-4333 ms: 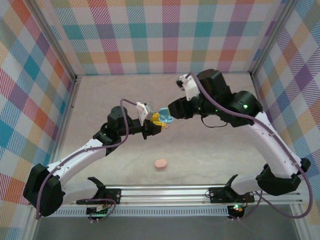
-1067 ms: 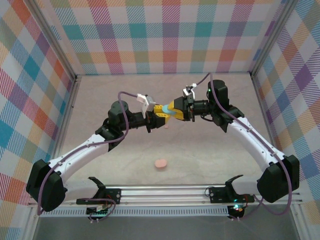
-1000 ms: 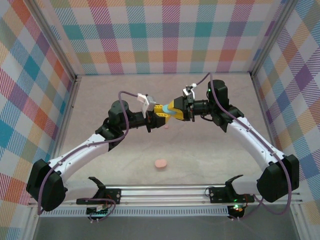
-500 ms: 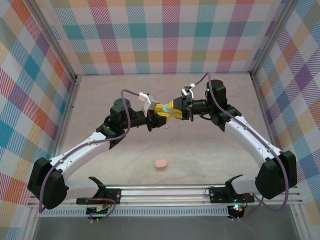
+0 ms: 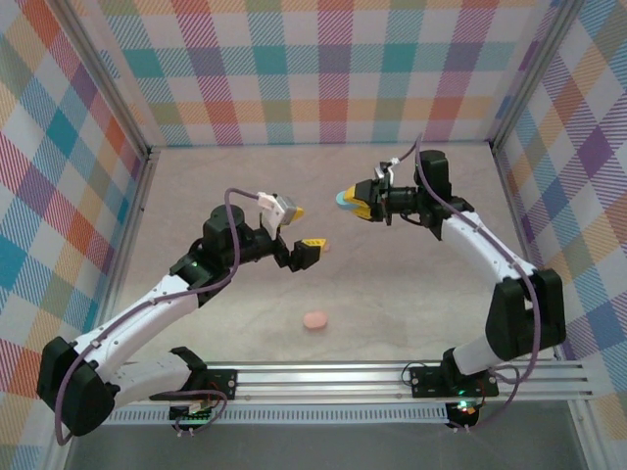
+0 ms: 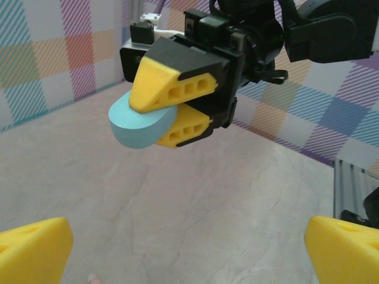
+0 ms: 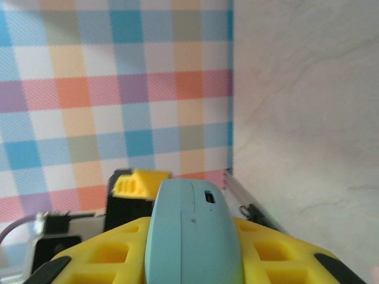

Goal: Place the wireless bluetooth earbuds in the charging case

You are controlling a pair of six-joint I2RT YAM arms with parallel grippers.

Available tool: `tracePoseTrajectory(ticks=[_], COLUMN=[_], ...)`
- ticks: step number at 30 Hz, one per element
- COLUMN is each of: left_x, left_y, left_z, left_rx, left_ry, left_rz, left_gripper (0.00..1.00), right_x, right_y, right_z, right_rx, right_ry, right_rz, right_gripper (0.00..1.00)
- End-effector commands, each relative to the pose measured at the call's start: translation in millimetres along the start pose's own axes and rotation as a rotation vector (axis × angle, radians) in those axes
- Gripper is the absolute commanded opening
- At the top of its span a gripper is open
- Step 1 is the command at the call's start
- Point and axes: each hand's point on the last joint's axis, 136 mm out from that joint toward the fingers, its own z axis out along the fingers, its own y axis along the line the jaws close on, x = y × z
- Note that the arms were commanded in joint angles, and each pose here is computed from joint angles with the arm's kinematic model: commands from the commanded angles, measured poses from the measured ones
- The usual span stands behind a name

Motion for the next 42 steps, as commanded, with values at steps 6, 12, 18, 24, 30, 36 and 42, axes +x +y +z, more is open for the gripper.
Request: tracePoseTrajectory(ticks=[6, 12, 18, 24, 30, 36, 42], left_x=[42, 53, 61, 68, 67, 69, 73], left_y=[11, 15, 18, 21, 22, 22, 31], left_z=[-6, -8, -7, -5, -3, -2, -6], left_rx=[-0.078, -0.097, -0.111, -0.116, -0.116, -0.117, -0.171], left_ry=[0.106, 0.111, 0.116, 0.117, 0.110, 0.116, 0.145], left_rz=[-0.049, -0.062, -0.065, -0.067, -0.063, -0.061, -0.068], left_gripper=[1.00, 1.00, 1.00, 1.00, 1.00, 1.00, 1.00], right_x=[-41, -56, -60, -57, -49, -49, -50], right_y=[-107, -175, -222, -251, -264, -259, -241], right_z=[23, 38, 41, 26, 11, -3, -16], right_rx=[0.190, 0.310, 0.453, 0.638, 0.763, 0.834, 0.870], right_ry=[0.000, 0.026, 0.058, 0.067, 0.079, 0.056, 0.015], right_rz=[-0.082, 0.010, 0.111, 0.142, 0.150, 0.131, 0.104], right_gripper=[0.27, 0.27, 0.28, 0.37, 0.43, 0.48, 0.53])
